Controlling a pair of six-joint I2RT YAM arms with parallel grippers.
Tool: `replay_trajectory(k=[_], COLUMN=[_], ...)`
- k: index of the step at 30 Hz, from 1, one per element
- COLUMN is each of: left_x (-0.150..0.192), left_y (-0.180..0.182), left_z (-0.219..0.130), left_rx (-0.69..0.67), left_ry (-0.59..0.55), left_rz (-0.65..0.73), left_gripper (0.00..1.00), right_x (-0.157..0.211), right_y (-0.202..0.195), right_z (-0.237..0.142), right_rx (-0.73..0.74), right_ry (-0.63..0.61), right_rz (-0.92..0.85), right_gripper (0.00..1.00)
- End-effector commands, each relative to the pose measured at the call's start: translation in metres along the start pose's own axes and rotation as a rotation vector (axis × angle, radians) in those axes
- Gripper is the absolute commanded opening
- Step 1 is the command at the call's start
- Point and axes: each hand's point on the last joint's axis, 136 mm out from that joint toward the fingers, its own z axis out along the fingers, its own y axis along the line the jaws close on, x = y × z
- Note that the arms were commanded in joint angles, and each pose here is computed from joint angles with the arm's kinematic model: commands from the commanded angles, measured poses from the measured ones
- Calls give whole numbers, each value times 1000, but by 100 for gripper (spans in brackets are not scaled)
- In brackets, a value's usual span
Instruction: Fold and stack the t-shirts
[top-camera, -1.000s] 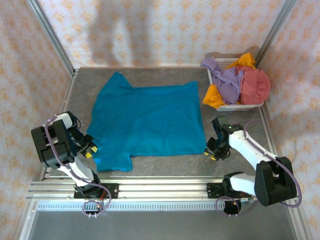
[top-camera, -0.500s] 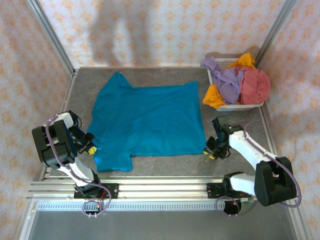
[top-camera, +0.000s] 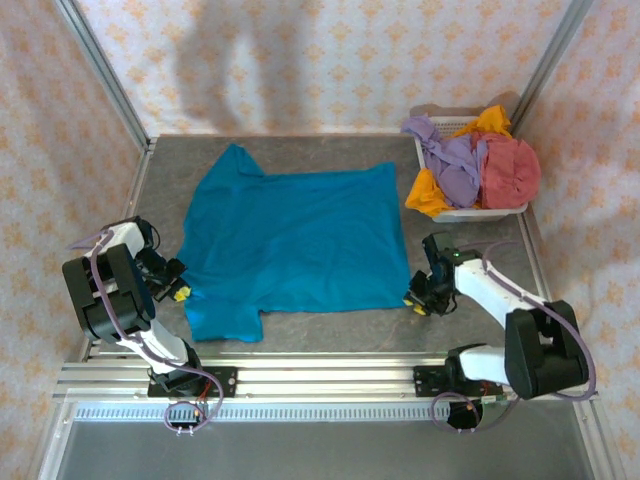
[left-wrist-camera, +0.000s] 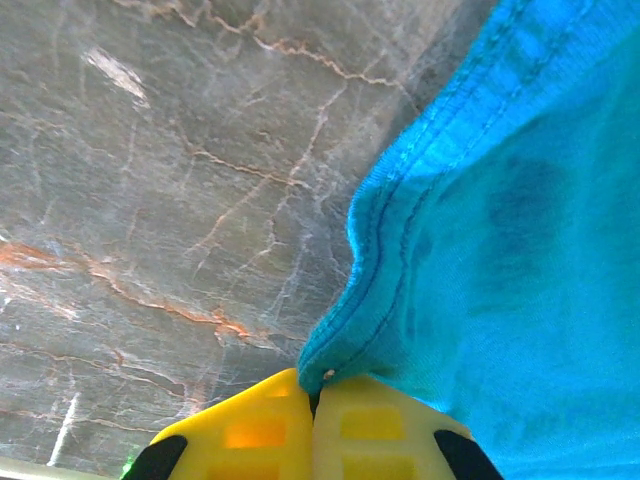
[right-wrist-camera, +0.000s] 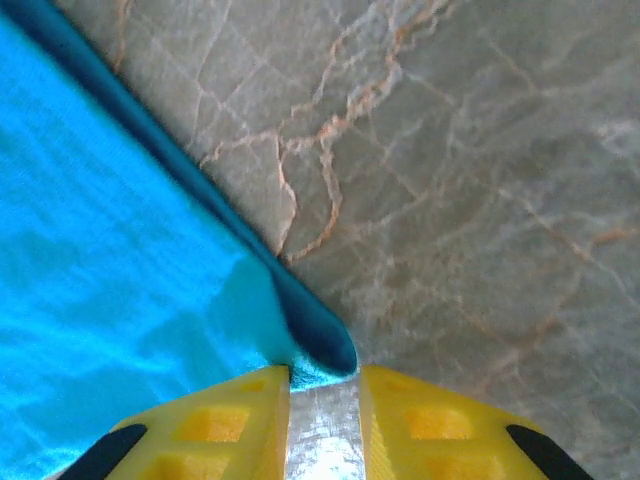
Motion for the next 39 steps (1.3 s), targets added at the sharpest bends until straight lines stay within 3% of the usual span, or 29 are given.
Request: replay_trajectory(k=[1, 6, 9, 11, 24, 39], left_x=[4, 4, 5, 7, 47, 8], left_y=[-2, -2, -2, 0, 14, -37], left_z=[-9, -10, -12, -15, -29, -55], left_rx=[0, -2, -6, -17, -37, 83], left_ry=[-11, -17, -19, -30, -4, -19], left_rz=[20, 21, 30, 38, 52, 58], left_gripper=[0, 0, 0, 0, 0, 0], right_x=[-20, -30, -32, -30, 23, -59], right_y=[12, 15, 15, 15, -13, 51], right_z=[0, 7, 7, 4, -24, -32], right_rx=[-8, 31, 46, 44, 47, 14], right_ry=[-48, -37, -31, -32, 62, -64], right_rz=[-46, -69, -79, -83, -9, -39], right_gripper=[25, 23, 4, 0, 0, 0])
